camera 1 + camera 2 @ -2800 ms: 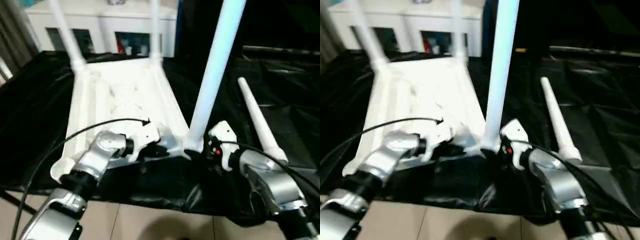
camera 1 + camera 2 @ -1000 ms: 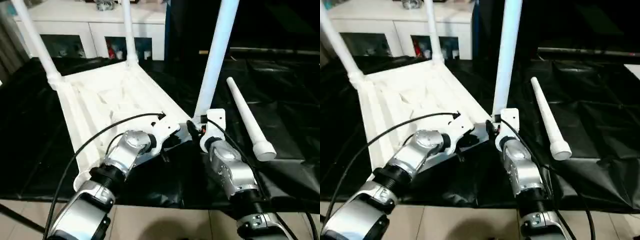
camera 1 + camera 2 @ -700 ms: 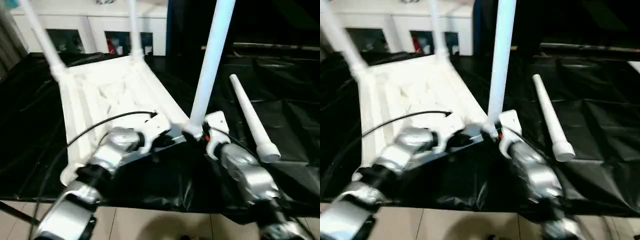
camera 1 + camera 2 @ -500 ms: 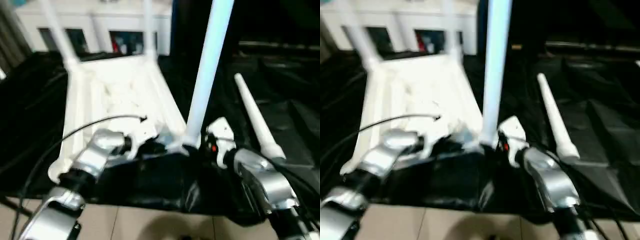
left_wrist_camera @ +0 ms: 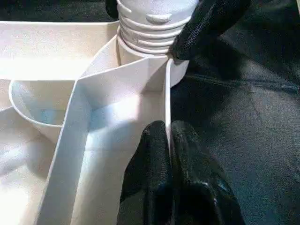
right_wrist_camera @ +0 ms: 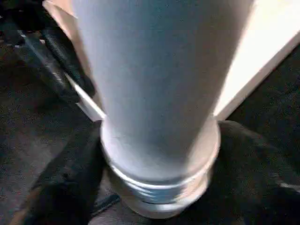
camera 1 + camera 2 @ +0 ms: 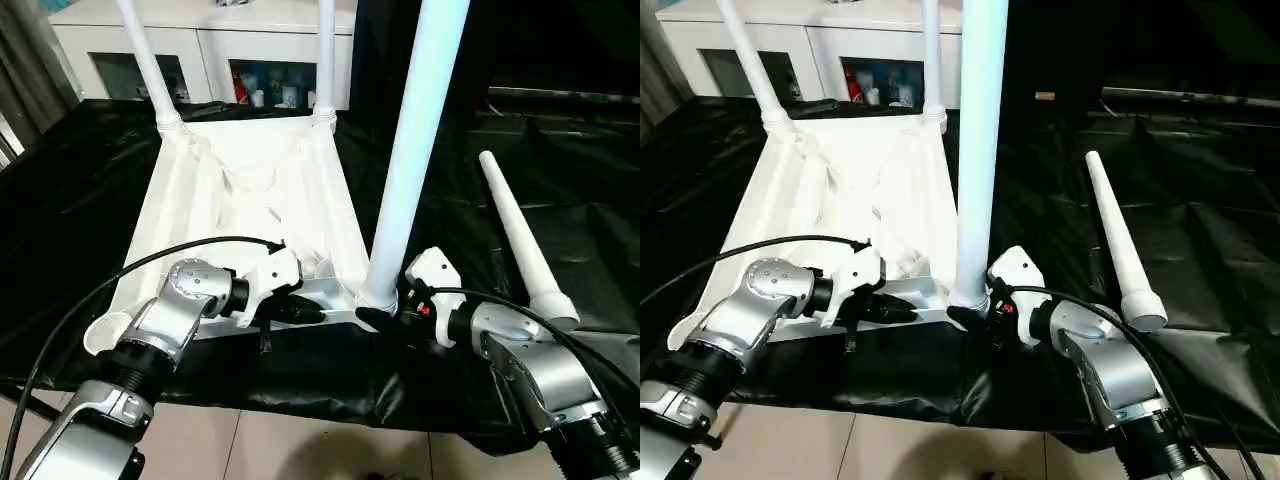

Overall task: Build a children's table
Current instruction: Rotate leg to tighten

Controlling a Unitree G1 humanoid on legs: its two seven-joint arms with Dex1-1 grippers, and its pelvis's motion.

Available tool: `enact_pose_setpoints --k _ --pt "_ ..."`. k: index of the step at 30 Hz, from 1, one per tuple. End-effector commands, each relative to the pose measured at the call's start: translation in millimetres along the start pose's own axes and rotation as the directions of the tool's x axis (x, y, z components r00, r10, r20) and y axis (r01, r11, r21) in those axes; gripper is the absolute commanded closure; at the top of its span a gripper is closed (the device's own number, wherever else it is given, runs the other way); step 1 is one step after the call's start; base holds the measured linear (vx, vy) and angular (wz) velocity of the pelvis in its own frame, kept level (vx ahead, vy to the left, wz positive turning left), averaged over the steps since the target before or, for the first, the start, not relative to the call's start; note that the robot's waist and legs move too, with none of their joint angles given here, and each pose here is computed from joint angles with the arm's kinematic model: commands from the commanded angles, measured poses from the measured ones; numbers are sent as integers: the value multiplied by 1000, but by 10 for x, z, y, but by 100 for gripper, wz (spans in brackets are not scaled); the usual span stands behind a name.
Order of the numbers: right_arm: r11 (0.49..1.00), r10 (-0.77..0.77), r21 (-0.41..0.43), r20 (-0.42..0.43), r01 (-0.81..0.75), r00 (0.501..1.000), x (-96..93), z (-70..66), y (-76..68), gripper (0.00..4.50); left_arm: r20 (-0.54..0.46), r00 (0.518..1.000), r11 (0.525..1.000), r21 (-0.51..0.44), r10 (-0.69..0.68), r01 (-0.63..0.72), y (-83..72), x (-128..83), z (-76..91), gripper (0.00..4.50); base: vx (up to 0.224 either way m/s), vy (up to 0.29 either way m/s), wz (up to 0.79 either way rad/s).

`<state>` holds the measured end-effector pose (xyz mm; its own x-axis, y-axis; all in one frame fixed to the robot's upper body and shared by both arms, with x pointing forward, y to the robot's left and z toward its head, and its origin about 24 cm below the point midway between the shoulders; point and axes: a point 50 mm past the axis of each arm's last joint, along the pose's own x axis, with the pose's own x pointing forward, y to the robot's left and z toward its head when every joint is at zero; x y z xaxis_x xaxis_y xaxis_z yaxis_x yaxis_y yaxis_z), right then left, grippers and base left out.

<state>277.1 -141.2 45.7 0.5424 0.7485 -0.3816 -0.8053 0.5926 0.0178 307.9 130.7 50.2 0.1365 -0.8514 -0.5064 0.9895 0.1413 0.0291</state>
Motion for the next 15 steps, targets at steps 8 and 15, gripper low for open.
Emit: enact_pose_setpoints --k 8,15 --pt "1000 9 -10 25 -9 1000 5 6 21 163 -9 1000 1000 -5 -22 22 -28 -42 -21 450 0 0 0" --pt "990 -109 93 64 102 992 65 -69 -18 171 -16 999 999 -15 35 -35 -5 24 -31 450 0 0 0"
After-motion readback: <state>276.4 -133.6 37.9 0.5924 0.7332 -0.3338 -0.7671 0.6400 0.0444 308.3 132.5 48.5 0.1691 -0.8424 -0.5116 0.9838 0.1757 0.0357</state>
